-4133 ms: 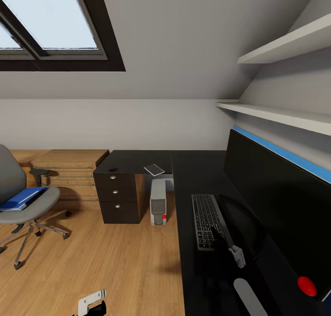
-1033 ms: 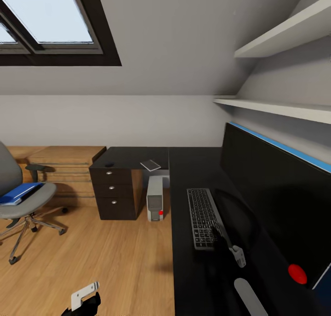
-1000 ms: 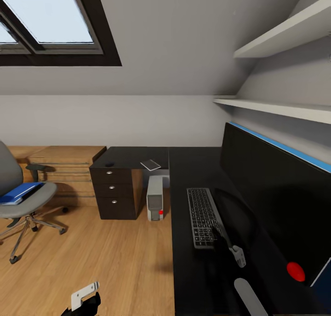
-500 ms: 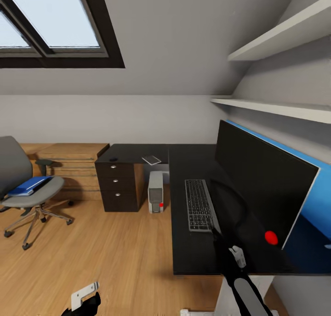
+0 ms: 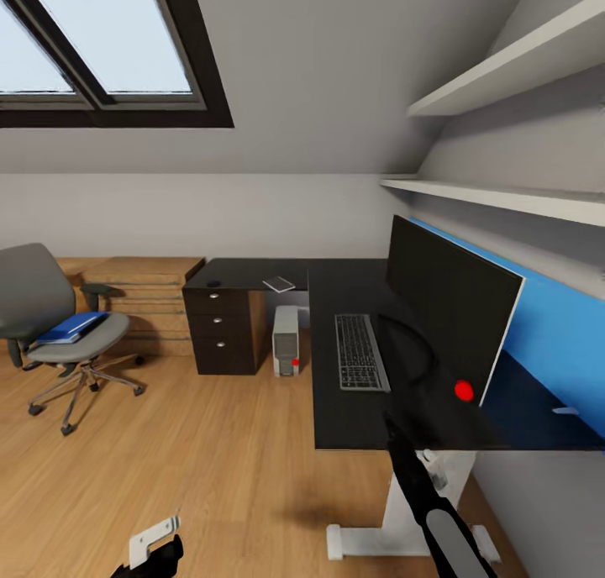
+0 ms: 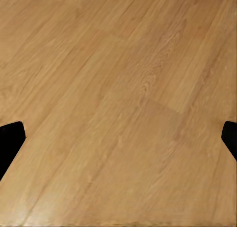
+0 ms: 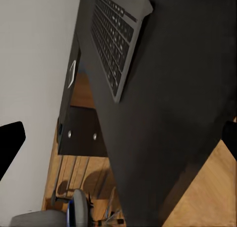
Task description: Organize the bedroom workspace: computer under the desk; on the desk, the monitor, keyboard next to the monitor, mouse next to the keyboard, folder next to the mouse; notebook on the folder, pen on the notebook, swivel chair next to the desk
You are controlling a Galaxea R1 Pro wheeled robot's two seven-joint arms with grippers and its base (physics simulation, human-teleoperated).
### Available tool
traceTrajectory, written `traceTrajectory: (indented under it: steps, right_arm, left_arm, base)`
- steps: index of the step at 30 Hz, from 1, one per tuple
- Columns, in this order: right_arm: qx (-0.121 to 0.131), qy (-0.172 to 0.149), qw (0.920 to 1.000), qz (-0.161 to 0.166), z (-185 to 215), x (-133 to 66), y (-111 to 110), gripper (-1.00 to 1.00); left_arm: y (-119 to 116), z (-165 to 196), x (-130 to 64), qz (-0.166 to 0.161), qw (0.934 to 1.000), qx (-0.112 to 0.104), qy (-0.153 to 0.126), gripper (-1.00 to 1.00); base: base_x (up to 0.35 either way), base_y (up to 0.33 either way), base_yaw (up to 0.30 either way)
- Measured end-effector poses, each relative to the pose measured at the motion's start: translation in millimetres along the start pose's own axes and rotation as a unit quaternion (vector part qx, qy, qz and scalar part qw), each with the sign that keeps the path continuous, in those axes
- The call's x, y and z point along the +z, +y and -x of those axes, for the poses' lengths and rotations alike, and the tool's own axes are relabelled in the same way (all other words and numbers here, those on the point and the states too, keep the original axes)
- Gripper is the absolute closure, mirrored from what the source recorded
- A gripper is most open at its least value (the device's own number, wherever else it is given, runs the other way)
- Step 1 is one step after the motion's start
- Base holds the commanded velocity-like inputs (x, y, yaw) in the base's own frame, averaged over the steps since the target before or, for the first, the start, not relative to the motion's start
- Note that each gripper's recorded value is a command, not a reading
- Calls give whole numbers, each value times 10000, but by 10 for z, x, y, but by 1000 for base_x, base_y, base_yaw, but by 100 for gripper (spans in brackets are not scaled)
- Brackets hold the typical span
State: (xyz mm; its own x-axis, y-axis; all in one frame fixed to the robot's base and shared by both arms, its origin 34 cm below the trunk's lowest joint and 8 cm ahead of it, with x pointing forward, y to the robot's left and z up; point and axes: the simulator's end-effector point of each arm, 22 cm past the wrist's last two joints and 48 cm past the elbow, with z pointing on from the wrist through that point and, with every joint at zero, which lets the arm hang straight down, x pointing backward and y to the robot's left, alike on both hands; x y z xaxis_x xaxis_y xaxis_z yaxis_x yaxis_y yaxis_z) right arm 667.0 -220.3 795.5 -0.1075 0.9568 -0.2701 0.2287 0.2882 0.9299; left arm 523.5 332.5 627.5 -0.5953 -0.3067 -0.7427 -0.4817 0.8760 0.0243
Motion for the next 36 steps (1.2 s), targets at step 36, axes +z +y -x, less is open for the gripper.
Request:
traceTrajectory:
  steps: [36]
  right_arm:
    - [0,699,9968,-379,-809,-130,99,-100]
  left_arm:
    - [78,188,-141,87,9999,-64,-9,-100]
  base:
    - [-156,0,0]
